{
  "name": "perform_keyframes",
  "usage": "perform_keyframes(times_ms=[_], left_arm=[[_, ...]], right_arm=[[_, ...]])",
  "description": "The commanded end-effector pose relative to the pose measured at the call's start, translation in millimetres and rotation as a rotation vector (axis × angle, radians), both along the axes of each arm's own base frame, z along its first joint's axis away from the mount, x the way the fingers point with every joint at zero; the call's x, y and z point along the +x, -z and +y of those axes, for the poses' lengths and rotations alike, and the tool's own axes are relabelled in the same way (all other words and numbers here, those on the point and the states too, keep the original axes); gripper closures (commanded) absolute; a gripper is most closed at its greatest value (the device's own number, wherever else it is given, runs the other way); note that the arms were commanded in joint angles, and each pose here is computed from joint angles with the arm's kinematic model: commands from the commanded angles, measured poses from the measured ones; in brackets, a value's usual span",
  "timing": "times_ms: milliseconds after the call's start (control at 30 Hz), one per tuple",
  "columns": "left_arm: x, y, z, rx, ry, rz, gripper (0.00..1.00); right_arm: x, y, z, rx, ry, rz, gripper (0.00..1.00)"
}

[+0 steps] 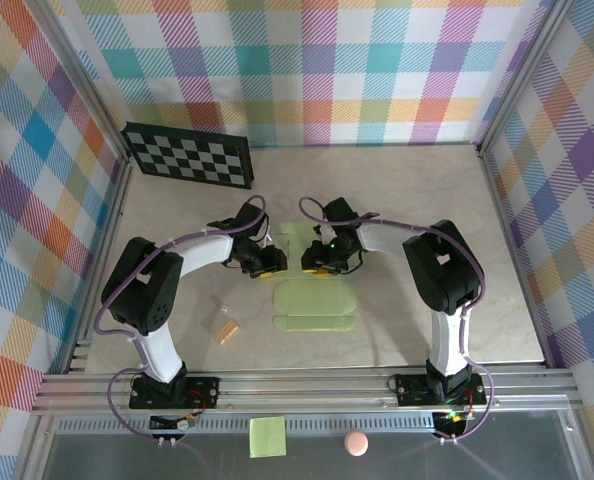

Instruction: Fold the paper box

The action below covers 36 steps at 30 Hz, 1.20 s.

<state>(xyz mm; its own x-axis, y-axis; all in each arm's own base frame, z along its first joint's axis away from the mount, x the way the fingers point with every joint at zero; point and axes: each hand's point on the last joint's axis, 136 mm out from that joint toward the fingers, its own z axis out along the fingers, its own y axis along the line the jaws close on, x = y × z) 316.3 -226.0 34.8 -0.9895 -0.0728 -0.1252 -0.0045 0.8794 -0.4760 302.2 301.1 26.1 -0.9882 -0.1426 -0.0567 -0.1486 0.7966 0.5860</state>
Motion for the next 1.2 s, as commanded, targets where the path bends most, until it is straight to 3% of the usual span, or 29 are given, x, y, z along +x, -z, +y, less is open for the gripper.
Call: perform_keyframes(times_ms=[0,567,733,1167], left_arm=[[-0.4,-10.0,4.8,0.011,-0.012,-0.019,0.55],[-1.8,13.6,9.7,0.072,0.0,0.031,0.5],[-3.8,16.9,5.1,0.056,0.01,0.044,0.55],[1.0,5.2,11.0,0.087,-0.014,-0.007,0.5]], right_arm=[[-13.9,32.6,-15.5,-0.089,-0.007,0.049,0.59],[-15.3,35.1,-16.0,-0.092,-0.009,0.056,0.59],[-15.2,35.8,-15.3,-0.09,-0.01,0.057,0.59],[-16.4,38.2,-17.1,-0.099,-0.011,0.06,0.59]])
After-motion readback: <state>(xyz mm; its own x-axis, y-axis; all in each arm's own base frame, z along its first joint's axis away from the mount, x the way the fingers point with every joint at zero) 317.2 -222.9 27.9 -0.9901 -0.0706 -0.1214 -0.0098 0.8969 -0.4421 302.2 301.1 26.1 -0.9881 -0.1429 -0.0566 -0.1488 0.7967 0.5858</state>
